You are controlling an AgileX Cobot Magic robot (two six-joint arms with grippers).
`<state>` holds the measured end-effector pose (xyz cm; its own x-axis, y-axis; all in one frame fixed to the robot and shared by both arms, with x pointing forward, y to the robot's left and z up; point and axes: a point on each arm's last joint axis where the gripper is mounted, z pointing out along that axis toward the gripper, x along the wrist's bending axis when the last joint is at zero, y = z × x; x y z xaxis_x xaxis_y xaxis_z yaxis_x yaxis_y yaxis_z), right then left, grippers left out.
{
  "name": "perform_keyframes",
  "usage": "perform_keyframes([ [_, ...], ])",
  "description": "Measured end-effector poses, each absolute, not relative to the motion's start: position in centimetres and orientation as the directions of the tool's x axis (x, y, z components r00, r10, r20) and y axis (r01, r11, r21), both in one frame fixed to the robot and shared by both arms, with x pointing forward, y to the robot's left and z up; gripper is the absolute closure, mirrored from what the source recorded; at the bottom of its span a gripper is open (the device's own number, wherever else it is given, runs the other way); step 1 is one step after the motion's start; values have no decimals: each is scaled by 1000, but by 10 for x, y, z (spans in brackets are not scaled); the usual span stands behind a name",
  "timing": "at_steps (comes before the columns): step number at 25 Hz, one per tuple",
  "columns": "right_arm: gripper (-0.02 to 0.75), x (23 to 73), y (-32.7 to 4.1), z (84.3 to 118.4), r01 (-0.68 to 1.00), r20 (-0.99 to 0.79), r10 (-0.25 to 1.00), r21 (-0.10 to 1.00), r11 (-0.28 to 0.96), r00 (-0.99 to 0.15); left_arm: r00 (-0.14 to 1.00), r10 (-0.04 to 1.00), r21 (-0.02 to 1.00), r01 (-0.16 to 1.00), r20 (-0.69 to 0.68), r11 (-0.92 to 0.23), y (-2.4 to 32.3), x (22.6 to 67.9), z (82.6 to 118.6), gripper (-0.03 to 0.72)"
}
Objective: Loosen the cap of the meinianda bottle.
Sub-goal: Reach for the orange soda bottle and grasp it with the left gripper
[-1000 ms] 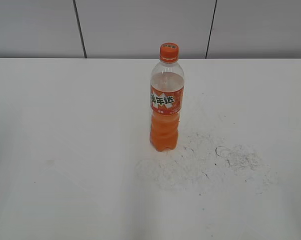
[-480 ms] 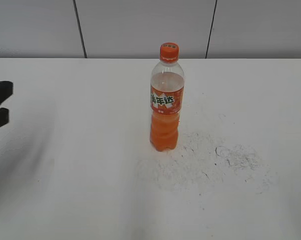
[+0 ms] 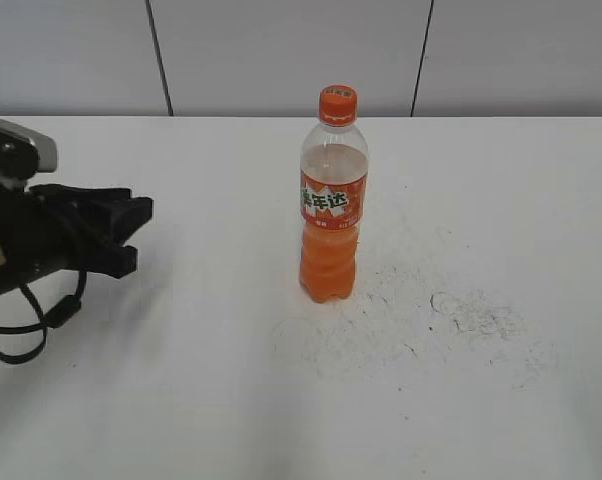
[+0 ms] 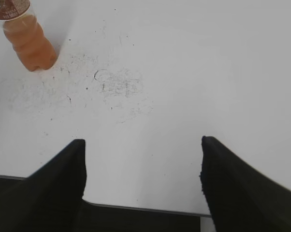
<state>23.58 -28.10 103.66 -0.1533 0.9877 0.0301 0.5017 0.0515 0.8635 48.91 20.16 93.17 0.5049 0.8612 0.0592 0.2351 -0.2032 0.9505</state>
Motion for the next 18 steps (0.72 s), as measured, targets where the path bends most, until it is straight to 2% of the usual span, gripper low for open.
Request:
perform_keyframes([
  [3, 194, 236, -281, 1037, 502, 30, 988, 863, 52, -153, 614, 790, 949, 248, 3, -196, 190, 501, 918, 449],
  [8, 194, 236, -281, 1037, 501, 31, 988, 864, 51, -154, 785, 607, 945, 283, -129, -165, 174, 519, 907, 449],
  [12, 194, 236, -281, 1037, 500, 31, 988, 865, 51, -153, 825, 522, 928, 341, -219, -150, 167, 517, 899, 449],
  [18, 194, 236, -281, 1037, 499, 33, 987, 865, 49, -155, 834, 502, 921, 352, -229, -165, 165, 515, 895, 435],
])
